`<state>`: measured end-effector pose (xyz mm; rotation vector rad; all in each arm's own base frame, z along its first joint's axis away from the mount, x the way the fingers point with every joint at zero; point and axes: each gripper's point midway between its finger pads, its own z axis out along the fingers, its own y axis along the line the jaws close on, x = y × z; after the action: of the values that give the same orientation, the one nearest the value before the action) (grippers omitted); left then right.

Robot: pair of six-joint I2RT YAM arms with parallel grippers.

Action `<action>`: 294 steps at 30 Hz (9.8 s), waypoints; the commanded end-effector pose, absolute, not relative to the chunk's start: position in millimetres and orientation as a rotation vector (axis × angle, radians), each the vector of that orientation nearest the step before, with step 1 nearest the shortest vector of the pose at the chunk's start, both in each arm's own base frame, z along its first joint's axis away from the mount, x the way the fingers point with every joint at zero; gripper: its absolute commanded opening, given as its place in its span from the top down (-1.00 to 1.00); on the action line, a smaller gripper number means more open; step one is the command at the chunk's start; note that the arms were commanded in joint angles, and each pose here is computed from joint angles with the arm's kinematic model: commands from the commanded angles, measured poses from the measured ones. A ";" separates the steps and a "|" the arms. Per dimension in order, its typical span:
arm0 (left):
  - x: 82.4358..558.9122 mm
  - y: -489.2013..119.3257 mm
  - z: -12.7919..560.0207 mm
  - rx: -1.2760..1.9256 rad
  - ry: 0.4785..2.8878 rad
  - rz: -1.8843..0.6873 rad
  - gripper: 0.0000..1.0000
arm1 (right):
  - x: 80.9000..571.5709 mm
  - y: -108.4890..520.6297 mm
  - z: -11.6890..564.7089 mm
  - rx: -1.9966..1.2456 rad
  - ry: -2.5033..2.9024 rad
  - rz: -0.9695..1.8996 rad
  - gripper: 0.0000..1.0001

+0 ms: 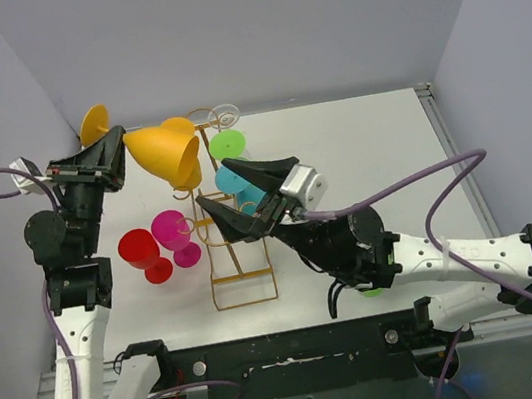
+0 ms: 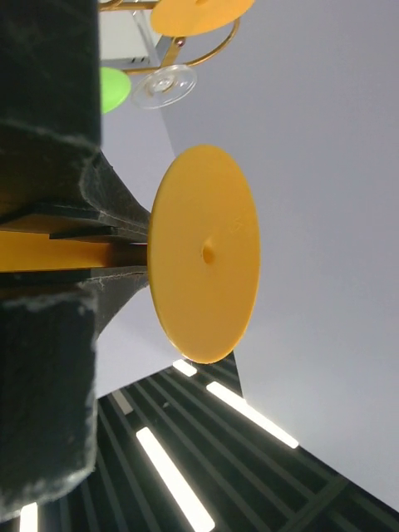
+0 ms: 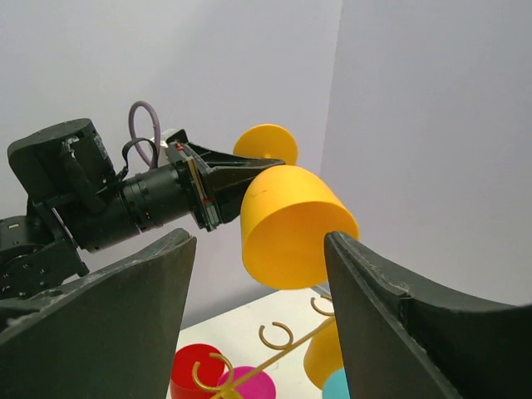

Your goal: Place the wine glass upside down on the wine glass rack

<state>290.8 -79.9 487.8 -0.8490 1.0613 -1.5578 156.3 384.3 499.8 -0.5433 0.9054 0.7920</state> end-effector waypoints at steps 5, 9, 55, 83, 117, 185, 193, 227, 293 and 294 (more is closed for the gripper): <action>302.6 -51.0 526.2 -0.672 1.076 -1.093 1.00 | 165.2 320.9 515.6 -0.372 0.924 0.760 -0.32; 303.6 -27.8 526.7 -0.649 1.104 -0.838 1.00 | 168.4 302.4 511.4 -0.339 0.936 0.746 -0.33; 332.0 -92.0 381.3 0.482 1.208 -0.327 1.00 | 196.6 267.1 457.0 -0.241 1.112 0.738 -0.34; 336.1 -118.2 350.4 0.658 1.178 -0.430 1.00 | 195.5 257.7 446.6 -0.237 1.160 0.736 -0.35; 342.0 -124.1 332.9 0.605 1.202 -0.537 1.00 | 196.5 257.5 445.6 -0.236 1.168 0.729 -0.35; 276.3 -0.8 334.7 -0.242 1.459 -0.168 -0.06 | 207.1 225.6 403.4 -0.170 1.432 0.590 -0.36; 235.5 -8.8 377.8 -0.219 1.510 -0.206 -0.31 | 218.4 175.5 348.4 -0.038 1.758 0.299 -0.36; 224.5 -63.3 435.0 0.040 1.462 -0.448 -0.32 | 171.8 134.1 171.0 0.153 2.379 0.147 0.09; 176.2 -108.4 526.0 0.282 1.195 -0.665 -0.32 | 179.8 148.4 201.5 -0.320 2.473 0.108 1.00; 175.6 -110.5 530.8 0.285 1.183 -0.685 -0.32 | 186.9 150.6 213.2 -0.306 2.432 0.114 1.00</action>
<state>187.1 -99.7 487.1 0.2310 1.3221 -0.6181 148.7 140.6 162.8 -0.3716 2.6394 0.0859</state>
